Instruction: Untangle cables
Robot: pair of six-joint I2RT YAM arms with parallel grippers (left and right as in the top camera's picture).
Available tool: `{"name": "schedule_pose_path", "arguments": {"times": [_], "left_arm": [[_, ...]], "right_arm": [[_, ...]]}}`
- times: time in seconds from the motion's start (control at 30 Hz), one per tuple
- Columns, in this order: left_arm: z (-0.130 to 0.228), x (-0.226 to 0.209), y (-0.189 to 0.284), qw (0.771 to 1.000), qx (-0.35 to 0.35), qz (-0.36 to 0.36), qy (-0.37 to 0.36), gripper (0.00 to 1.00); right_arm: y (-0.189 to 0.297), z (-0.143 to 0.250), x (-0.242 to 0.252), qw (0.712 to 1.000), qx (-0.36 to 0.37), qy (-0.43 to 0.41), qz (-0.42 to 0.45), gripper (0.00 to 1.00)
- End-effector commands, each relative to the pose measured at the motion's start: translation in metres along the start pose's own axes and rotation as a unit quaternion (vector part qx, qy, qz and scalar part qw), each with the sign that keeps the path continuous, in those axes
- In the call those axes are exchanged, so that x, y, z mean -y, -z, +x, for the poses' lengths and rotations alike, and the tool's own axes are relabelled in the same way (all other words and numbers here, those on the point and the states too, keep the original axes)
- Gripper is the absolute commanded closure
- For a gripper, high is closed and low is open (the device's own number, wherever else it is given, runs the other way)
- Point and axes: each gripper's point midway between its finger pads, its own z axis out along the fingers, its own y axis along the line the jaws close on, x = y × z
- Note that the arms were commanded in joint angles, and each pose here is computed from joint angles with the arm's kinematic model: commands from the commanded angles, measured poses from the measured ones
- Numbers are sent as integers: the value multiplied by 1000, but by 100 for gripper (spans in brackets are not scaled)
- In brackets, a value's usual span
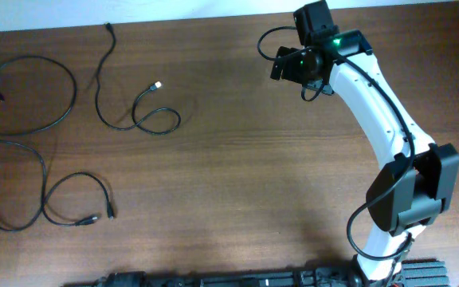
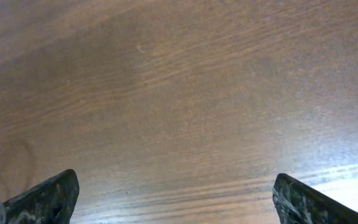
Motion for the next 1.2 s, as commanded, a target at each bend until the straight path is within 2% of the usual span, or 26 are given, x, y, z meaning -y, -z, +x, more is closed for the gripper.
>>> {"name": "schedule_pose_path", "arguments": {"times": [0.0, 0.1, 0.2, 0.3, 0.4, 0.57, 0.7, 0.83, 0.9, 1.17], "left_arm": [[28, 0, -57, 999, -49, -9, -10, 1], [24, 4, -90, 1000, -25, -2, -12, 1], [45, 4, -120, 999, -43, -4, -13, 1], [48, 7, -157, 1000, -8, 4, -11, 1], [67, 9, -197, 1000, 23, 9, -9, 1], [105, 11, -234, 999, 46, 25, -8, 1], [130, 9, -249, 997, 65, 26, -24, 1], [154, 9, -251, 999, 19, 30, -29, 1], [154, 16, -251, 995, 21, 50, -80, 1], [155, 17, -251, 995, 20, 51, -83, 1]], "right_arm": [[-4, 2, 0, 1000, -4, 4, 3, 2], [-4, 2, 0, 1000, -4, 4, 2, 1], [-4, 2, 0, 1000, -4, 4, 2, 1], [-4, 2, 0, 1000, -4, 4, 2, 1], [-4, 2, 0, 1000, -4, 4, 2, 1], [-4, 2, 0, 1000, -4, 4, 2, 1], [-4, 2, 0, 1000, -4, 4, 2, 1], [-4, 2, 0, 1000, -4, 4, 2, 2], [-4, 2, 0, 1000, -4, 4, 2, 2], [-4, 2, 0, 1000, -4, 4, 2, 1]]}}
